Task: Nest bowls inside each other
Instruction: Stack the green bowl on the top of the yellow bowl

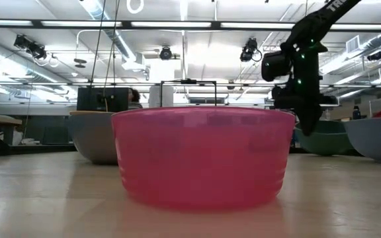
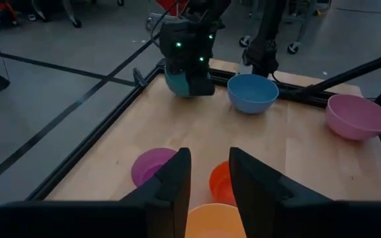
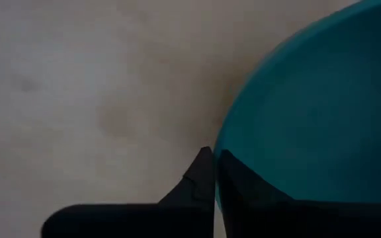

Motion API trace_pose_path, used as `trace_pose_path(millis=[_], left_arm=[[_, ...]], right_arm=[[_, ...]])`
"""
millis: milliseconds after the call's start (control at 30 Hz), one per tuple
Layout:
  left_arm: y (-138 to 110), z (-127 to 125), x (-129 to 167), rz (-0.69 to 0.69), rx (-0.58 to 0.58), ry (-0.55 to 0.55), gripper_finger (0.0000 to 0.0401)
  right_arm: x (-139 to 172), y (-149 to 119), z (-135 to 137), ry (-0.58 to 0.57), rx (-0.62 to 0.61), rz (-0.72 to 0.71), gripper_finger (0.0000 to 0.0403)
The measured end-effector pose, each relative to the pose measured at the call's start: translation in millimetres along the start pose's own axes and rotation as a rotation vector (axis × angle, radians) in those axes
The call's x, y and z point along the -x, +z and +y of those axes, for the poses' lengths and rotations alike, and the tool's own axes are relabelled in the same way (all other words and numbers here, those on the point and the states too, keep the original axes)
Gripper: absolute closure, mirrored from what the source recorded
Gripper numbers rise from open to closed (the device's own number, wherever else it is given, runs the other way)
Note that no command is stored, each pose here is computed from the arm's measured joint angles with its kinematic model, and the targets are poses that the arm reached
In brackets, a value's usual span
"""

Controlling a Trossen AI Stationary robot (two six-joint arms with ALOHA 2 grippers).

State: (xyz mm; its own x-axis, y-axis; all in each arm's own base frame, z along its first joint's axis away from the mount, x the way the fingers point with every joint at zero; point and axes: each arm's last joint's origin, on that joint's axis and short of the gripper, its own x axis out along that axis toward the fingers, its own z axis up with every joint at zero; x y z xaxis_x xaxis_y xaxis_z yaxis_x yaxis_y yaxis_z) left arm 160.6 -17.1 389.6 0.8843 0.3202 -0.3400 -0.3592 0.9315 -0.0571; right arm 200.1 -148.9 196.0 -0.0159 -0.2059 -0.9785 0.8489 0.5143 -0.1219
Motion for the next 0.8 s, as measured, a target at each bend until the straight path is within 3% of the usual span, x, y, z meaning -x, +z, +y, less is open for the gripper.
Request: trace_pose_path(millis=[167, 367, 567, 800], left_arm=[[0.2, 0.8, 1.4, -0.004, -0.001, 0.000, 0.0288], [-0.4, 2.4, 2.0, -0.004, -0.006, 0.032, 0.0288], [-2.5, 4.3, 2.1, 0.007, -0.017, 0.080, 0.0288], [-1.9, 6.4, 5.4, -0.002, -0.011, 0.082, 0.0288]], right_arm=[[30.3, 0.2, 36.4, 0.067, 0.091, -0.079, 0.0402], [88.9, -7.3, 83.4, 0.146, 0.225, -0.233, 0.0403], [148.5, -31.8, 135.1, 0.349, 0.384, -0.402, 0.0403], [175.4, -56.6, 211.3, 0.488, 0.597, -0.455, 0.0403]])
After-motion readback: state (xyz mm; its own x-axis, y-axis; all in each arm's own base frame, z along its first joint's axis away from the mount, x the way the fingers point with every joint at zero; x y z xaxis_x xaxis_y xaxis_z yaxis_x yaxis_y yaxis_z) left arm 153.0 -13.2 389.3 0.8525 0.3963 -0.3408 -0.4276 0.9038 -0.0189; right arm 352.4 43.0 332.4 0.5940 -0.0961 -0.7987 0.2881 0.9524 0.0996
